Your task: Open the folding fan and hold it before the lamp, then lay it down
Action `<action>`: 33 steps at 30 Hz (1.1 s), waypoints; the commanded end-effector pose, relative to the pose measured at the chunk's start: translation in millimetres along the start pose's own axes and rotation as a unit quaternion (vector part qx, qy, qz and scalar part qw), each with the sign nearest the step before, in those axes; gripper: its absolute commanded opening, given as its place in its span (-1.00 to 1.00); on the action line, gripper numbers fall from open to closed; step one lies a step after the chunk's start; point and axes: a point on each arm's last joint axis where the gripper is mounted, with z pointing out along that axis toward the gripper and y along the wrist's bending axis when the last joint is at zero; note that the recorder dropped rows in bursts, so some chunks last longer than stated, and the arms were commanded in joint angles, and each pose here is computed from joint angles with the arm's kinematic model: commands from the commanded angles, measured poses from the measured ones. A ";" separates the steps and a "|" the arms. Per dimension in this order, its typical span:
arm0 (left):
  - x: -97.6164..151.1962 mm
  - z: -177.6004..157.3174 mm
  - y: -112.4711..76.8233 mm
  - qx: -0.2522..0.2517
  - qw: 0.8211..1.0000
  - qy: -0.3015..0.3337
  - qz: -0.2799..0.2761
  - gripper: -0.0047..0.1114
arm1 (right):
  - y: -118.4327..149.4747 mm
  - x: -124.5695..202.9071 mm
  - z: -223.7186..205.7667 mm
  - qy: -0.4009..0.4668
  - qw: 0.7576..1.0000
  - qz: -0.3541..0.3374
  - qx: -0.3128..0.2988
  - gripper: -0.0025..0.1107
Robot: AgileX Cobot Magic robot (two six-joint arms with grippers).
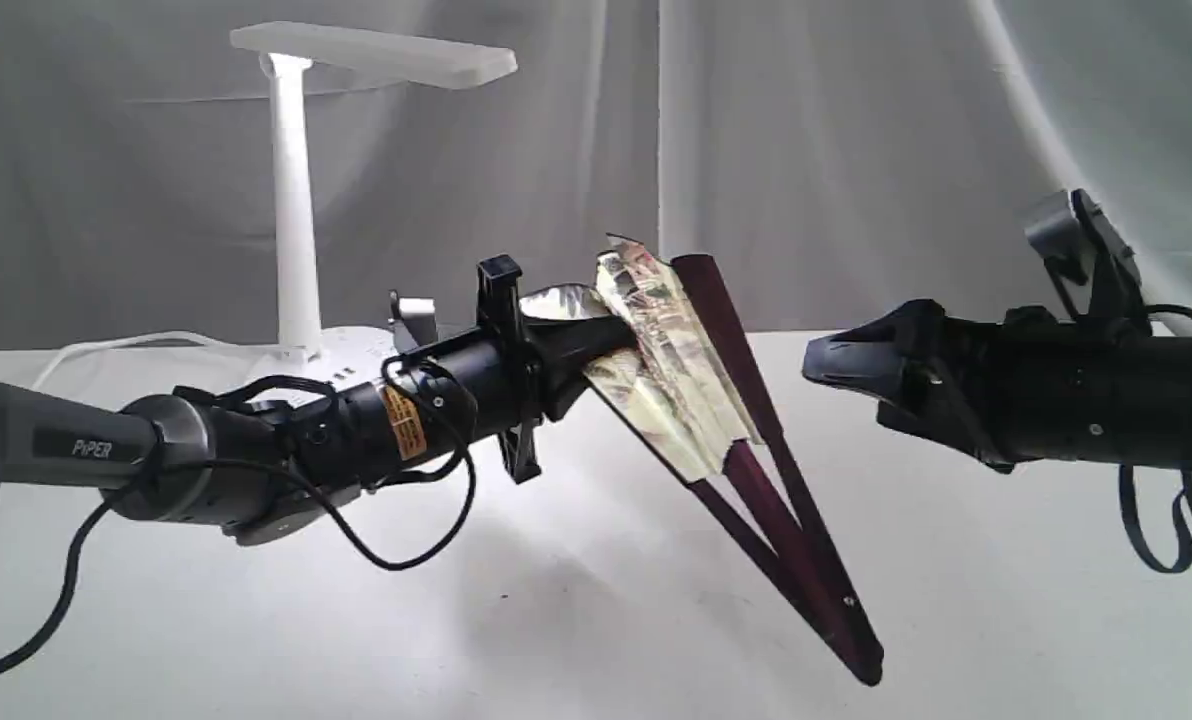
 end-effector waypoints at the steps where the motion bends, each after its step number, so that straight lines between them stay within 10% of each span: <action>1: -1.0 -2.8 -8.0 0.022 1.000 0.013 -0.003 -0.92 | -2.2 -13.3 2.2 0.008 1.000 0.029 -0.003 0.33; 7: -4.1 -6.0 -8.0 0.022 1.000 0.014 0.000 -0.92 | -16.0 -33.8 21.5 0.095 0.994 -0.044 0.019 0.02; 14: -6.3 -10.5 -5.6 0.009 1.000 0.026 0.012 -0.92 | -57.0 -58.3 12.0 0.034 0.952 -0.158 0.260 -0.90; 24: -2.8 -10.8 -3.3 -0.003 0.999 0.045 0.018 -0.92 | -77.9 -80.9 -10.0 -0.024 0.903 -0.222 0.367 -0.96; 29: -1.3 -10.9 -2.2 -0.009 0.998 0.054 0.020 -0.92 | -97.2 -68.3 -25.2 0.014 0.943 -0.070 0.325 -0.96; 33: -1.5 -10.9 -2.4 -0.008 0.998 0.053 0.019 -0.92 | -118.6 -51.9 -40.5 -0.004 0.924 0.253 0.288 -0.96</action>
